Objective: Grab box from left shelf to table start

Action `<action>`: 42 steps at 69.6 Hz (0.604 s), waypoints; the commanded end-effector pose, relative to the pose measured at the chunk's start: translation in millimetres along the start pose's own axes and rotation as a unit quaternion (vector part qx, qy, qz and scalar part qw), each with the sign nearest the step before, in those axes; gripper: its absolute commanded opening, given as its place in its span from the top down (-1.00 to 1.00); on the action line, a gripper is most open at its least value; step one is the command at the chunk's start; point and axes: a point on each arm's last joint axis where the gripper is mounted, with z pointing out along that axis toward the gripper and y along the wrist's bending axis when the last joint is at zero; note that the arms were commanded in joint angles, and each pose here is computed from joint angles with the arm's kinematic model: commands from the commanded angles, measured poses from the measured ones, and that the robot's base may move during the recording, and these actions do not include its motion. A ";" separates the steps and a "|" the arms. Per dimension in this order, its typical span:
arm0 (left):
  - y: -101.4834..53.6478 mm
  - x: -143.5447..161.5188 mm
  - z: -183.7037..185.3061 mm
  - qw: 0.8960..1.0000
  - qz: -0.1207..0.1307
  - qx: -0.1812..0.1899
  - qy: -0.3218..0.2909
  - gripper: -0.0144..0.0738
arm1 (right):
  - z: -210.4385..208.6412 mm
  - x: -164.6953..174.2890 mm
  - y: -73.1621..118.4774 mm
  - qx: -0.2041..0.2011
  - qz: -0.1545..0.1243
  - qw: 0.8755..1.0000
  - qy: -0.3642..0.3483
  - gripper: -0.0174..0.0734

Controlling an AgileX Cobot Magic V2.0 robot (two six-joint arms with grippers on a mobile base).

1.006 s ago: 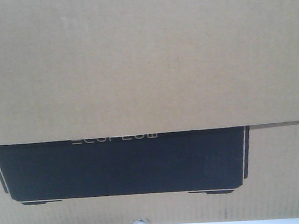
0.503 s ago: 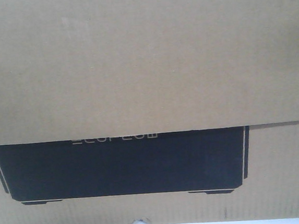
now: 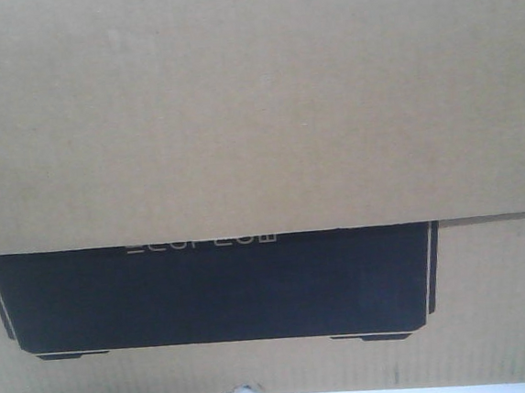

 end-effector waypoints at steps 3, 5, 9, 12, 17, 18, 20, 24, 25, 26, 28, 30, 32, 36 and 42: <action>0.3 -15.0 -3.9 0.999 0.001 0.000 -0.052 0.90 | -2.3 -15.4 -1.8 0.010 -0.004 0.999 -0.052 0.48; 0.3 -15.0 -3.9 0.999 0.001 0.000 -0.052 0.90 | -2.3 -15.3 -1.8 0.010 -0.004 0.999 -0.051 0.48; 0.3 -15.0 -3.9 0.999 0.001 0.000 -0.052 0.90 | -2.3 -15.3 -1.8 0.010 -0.004 0.999 -0.051 0.48; 0.3 -15.0 -3.9 0.999 0.001 0.000 -0.052 0.90 | -2.3 -15.3 -1.8 0.010 -0.004 0.999 -0.051 0.48; 0.3 -15.0 -3.9 0.999 0.001 0.000 -0.052 0.90 | -2.3 -15.3 -1.8 0.010 -0.004 0.999 -0.051 0.48; 0.3 -15.0 -3.9 0.999 0.001 0.000 -0.052 0.90 | -2.3 -15.3 -1.8 0.010 -0.004 0.999 -0.051 0.48; 0.3 -15.0 -3.9 0.999 0.001 0.000 -0.052 0.90 | -2.3 -15.3 -1.8 0.010 -0.004 0.999 -0.051 0.48; 0.3 -15.0 -3.9 0.999 0.001 0.000 -0.052 0.90 | -2.3 -15.3 -1.8 0.010 -0.004 0.999 -0.051 0.48; 0.3 -15.0 -3.9 0.999 0.001 0.000 -0.052 0.90 | -2.3 -15.3 -1.8 0.010 -0.004 0.999 -0.051 0.48; 0.3 -15.0 -3.9 0.999 0.001 0.000 -0.052 0.90 | -2.3 -15.3 -1.8 0.010 -0.004 0.999 -0.051 0.48; 0.3 -15.0 -3.9 0.999 0.001 0.000 -0.052 0.90 | -2.3 -15.3 -1.8 0.010 -0.004 0.999 -0.051 0.48; 0.3 -15.0 -3.9 0.999 0.001 0.000 -0.052 0.90 | -2.3 -15.3 -1.8 0.010 -0.004 0.999 -0.051 0.48; 0.3 -14.5 -3.6 0.999 0.001 0.000 -0.051 0.90 | -2.3 -15.3 -1.8 0.010 -0.004 0.999 -0.051 0.48; 0.3 -14.3 -3.2 0.999 0.001 0.000 -0.049 0.90 | -2.3 -15.3 -1.8 0.010 -0.004 0.999 -0.051 0.48; -0.2 -13.3 -6.0 0.998 -0.004 0.003 -0.062 0.90 | -2.3 -15.3 -1.8 0.010 -0.004 0.999 -0.051 0.48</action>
